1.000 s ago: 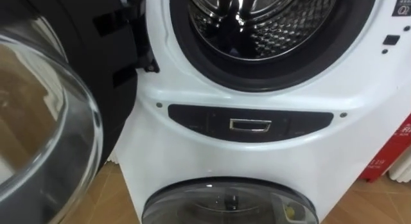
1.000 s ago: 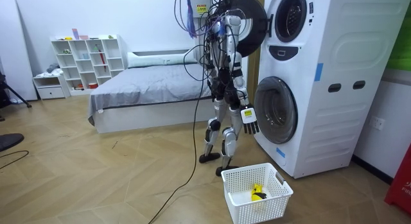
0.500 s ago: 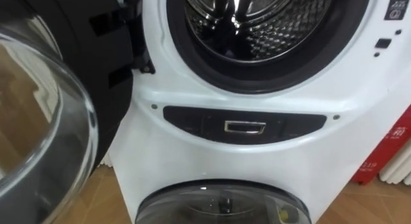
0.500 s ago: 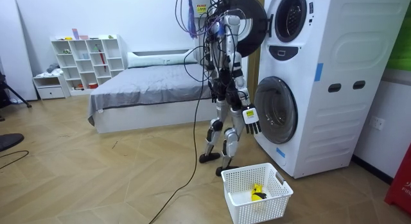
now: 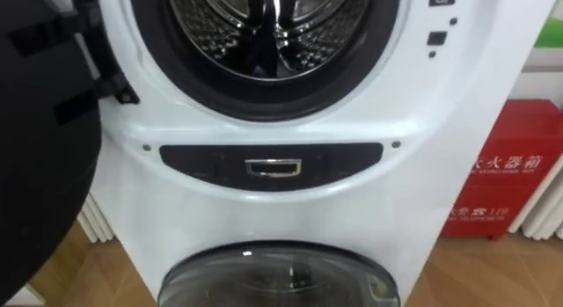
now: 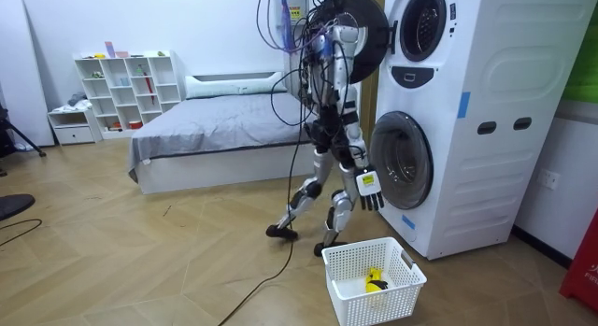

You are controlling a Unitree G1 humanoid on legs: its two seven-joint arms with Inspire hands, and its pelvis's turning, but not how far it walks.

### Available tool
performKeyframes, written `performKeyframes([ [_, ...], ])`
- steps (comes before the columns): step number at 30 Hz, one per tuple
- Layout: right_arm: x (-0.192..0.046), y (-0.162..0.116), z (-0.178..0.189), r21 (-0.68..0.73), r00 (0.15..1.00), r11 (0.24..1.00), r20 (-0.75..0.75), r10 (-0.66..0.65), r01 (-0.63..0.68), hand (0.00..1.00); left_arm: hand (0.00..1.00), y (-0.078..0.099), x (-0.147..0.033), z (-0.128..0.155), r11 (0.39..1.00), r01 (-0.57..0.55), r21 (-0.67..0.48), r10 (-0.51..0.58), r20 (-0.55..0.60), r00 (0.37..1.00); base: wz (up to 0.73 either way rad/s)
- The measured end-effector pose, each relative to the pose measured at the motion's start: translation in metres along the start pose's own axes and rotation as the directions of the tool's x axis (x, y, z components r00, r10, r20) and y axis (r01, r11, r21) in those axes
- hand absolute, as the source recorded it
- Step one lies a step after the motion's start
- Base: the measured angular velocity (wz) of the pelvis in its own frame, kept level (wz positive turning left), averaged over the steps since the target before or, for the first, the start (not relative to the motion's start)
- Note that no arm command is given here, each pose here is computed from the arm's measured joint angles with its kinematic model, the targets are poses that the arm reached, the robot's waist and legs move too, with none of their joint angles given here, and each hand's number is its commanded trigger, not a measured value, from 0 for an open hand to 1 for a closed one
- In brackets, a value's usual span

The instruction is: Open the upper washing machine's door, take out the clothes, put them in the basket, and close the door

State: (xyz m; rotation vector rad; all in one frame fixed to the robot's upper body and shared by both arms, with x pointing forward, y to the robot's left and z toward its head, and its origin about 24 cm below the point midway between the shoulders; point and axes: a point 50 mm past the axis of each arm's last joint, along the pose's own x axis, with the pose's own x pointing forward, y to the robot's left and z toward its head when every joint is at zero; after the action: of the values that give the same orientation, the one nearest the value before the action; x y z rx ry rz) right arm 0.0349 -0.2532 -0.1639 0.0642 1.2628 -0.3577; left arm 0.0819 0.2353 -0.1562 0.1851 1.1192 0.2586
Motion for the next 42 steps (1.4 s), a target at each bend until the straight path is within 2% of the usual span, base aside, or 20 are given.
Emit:
performKeyframes([
  [5, 0.001, 0.0, 0.009, 0.034, 0.999, 0.999, 0.033, -0.017, 0.016, 0.0, 0.0, -0.007, 0.001, 0.013, 0.996, 0.028, 0.083, -0.033, 0.059, 0.998, 0.15],
  [8, 0.001, -0.001, 0.008, 0.054, 0.999, 0.998, 0.039, -0.028, 0.026, 0.0, 0.0, -0.006, -0.001, 0.002, 0.996, 0.024, 0.09, -0.028, 0.035, 0.999, -0.02],
  [14, 0.0, -0.002, 0.004, 0.088, 0.999, 0.996, 0.02, -0.032, 0.031, 0.0, 0.0, 0.004, -0.008, -0.034, 0.995, 0.007, 0.101, 0.001, -0.083, 0.997, 0.04],
  [17, -0.002, -0.006, -0.007, 0.104, 0.999, 0.994, -0.013, -0.039, 0.041, 0.0, 0.0, 0.005, -0.009, -0.039, 0.995, -0.008, 0.103, 0.019, -0.099, 0.995, 0.45],
  [19, -0.002, -0.005, -0.009, 0.106, 0.999, 0.993, -0.021, -0.04, 0.042, 0.0, 0.0, 0.009, -0.01, -0.043, 0.996, -0.022, 0.083, 0.031, -0.11, 0.993, -0.06],
  [23, -0.001, 0.0, -0.009, 0.099, 1.0, 0.995, -0.018, -0.015, 0.017, 0.0, 0.0, 0.023, -0.016, -0.059, 0.995, -0.095, -0.037, 0.088, -0.162, 0.983, -0.42],
  [31, -0.003, -0.012, -0.009, 0.17, 1.0, 0.985, -0.01, -0.027, 0.028, 0.0, 0.0, 0.042, -0.013, -0.052, 0.962, -0.183, -0.202, 0.151, -0.162, 0.975, -0.04],
  [33, -0.004, -0.024, -0.009, 0.211, 0.998, 0.976, 0.001, -0.059, 0.058, 0.0, 0.0, 0.061, -0.012, -0.044, 0.927, -0.243, -0.286, 0.209, -0.145, 0.967, -0.02],
  [35, -0.006, -0.032, -0.008, 0.206, 0.997, 0.976, 0.008, -0.081, 0.077, 0.0, 0.0, 0.08, -0.011, -0.035, 0.91, -0.282, -0.303, 0.256, -0.122, 0.959, -0.02],
  [37, -0.007, -0.041, -0.006, 0.23, 0.994, 0.968, 0.016, -0.108, 0.102, 0.0, 0.0, 0.1, -0.01, -0.022, 0.871, -0.323, -0.37, 0.307, -0.101, 0.946, 0.0],
  [39, -0.01, -0.056, -0.005, 0.248, 0.988, 0.959, 0.027, -0.15, 0.139, 0.0, 0.0, 0.132, -0.01, 0.004, 0.802, -0.367, -0.472, 0.391, -0.051, 0.919, 0.0],
  [40, -0.01, -0.058, -0.003, 0.256, 0.987, 0.956, 0.035, -0.158, 0.144, 0.0, 0.0, 0.143, -0.012, 0.01, 0.786, -0.38, -0.487, 0.415, -0.039, 0.909, 0.0],
  [42, -0.013, -0.069, 0.001, 0.24, 0.981, 0.956, 0.047, -0.186, 0.17, 0.0, 0.0, 0.177, -0.019, 0.036, 0.754, -0.421, -0.504, 0.5, 0.026, 0.866, 0.0],
])
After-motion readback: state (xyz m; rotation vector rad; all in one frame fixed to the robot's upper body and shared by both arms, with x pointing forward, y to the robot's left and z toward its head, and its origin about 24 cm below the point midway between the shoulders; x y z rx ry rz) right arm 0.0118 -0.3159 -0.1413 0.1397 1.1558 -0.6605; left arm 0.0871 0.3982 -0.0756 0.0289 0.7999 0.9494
